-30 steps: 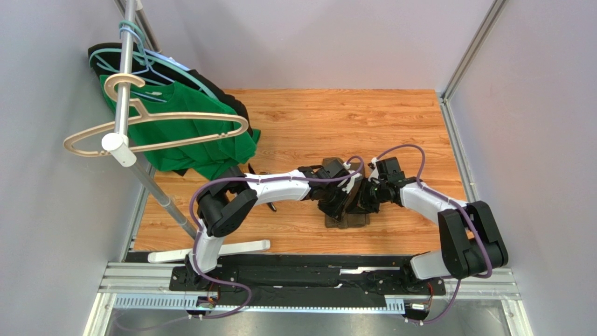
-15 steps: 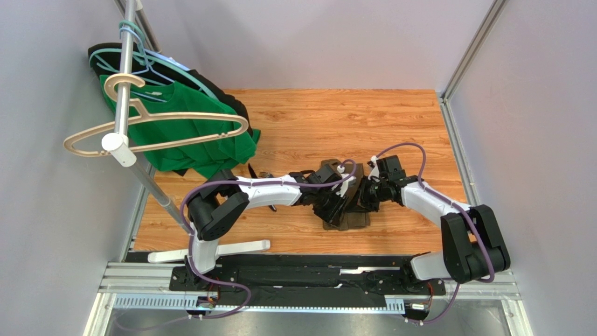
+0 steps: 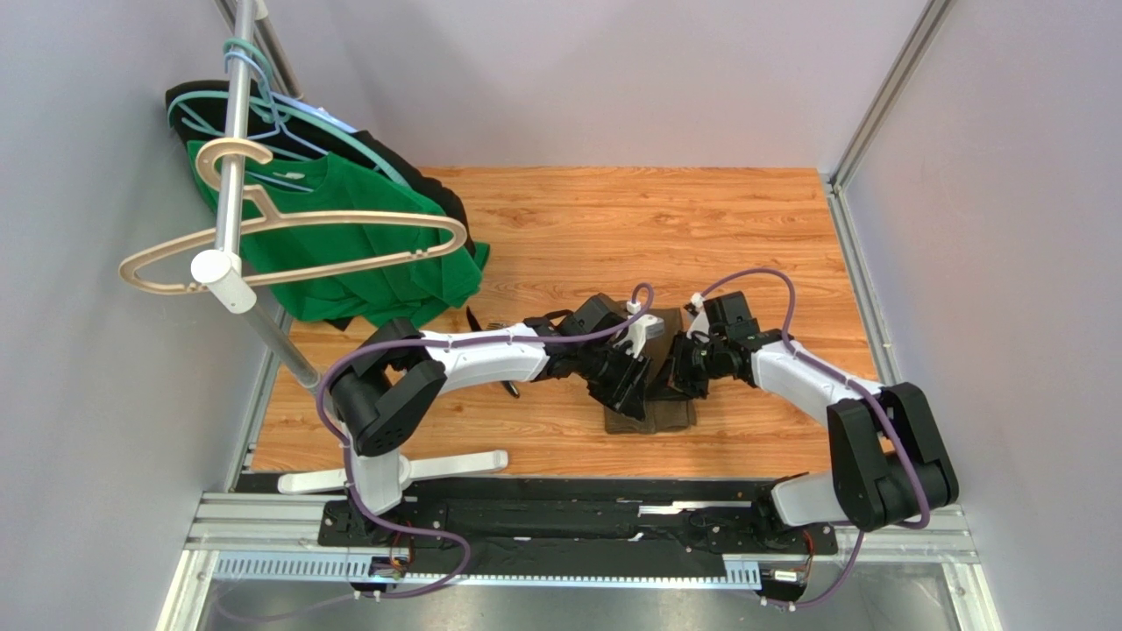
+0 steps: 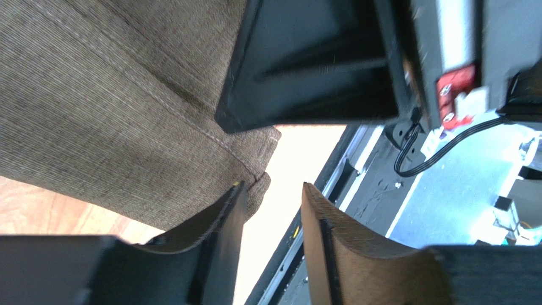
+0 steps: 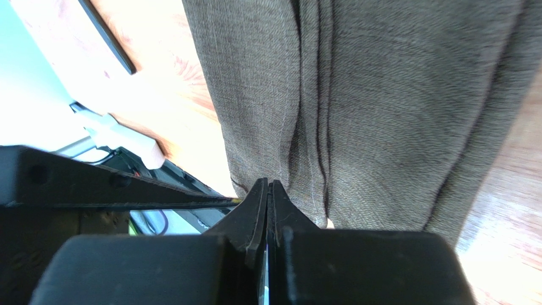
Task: Fold the napkin into a case and place the utensils inside
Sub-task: Smooth out the 2/3-rectangle-folded napkin at the center of the board.
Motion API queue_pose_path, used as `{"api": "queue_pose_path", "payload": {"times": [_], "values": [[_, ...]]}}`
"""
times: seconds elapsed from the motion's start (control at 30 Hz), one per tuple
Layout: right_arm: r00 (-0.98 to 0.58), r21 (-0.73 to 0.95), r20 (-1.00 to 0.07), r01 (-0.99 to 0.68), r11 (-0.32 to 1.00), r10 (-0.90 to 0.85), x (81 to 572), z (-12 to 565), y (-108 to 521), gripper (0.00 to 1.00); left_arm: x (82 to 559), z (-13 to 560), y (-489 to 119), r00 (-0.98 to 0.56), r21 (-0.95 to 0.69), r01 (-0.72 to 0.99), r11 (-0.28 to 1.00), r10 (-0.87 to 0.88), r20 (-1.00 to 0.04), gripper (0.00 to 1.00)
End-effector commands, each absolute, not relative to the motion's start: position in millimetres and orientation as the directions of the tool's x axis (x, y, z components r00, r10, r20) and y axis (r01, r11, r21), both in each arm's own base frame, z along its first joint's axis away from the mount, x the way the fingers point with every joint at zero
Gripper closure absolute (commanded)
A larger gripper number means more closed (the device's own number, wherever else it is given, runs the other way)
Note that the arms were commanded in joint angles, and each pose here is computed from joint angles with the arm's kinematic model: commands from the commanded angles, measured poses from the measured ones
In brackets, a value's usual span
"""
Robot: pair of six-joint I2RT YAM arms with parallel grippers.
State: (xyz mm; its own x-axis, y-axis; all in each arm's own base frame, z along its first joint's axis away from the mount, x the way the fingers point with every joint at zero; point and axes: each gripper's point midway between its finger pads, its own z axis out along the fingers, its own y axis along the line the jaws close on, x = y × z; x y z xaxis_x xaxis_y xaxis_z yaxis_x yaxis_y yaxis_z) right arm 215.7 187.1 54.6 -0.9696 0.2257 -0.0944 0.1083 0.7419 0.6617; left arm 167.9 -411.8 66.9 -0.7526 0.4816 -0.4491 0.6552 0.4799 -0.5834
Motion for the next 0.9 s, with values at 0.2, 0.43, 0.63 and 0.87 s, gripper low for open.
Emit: {"api": "queue_pose_path", "payload": {"times": [0.2, 0.43, 0.63, 0.87], "values": [[-0.979, 0.674, -0.103, 0.061, 0.736, 0.176, 220, 44, 202, 1.0, 205, 90, -383, -0.827, -0.556, 0.557, 0.617, 0.348, -0.442, 0.79], [-0.974, 0.589, -0.124, 0.08, 0.804, 0.188, 222, 21, 177, 1.0, 219, 55, -399, -0.865, -0.617, 0.499, 0.609, 0.301, -0.401, 0.88], [-0.975, 0.588, -0.148, 0.048, 0.807, 0.166, 229, 29, 178, 1.0, 285, 98, -407, -0.817, -0.572, 0.518, 0.636, 0.172, -0.55, 0.75], [-0.961, 0.604, -0.212, 0.015, 0.796, 0.18, 257, 59, 185, 1.0, 348, 114, -417, -0.815, -0.525, 0.528, 0.668, 0.225, -0.535, 0.87]]}}
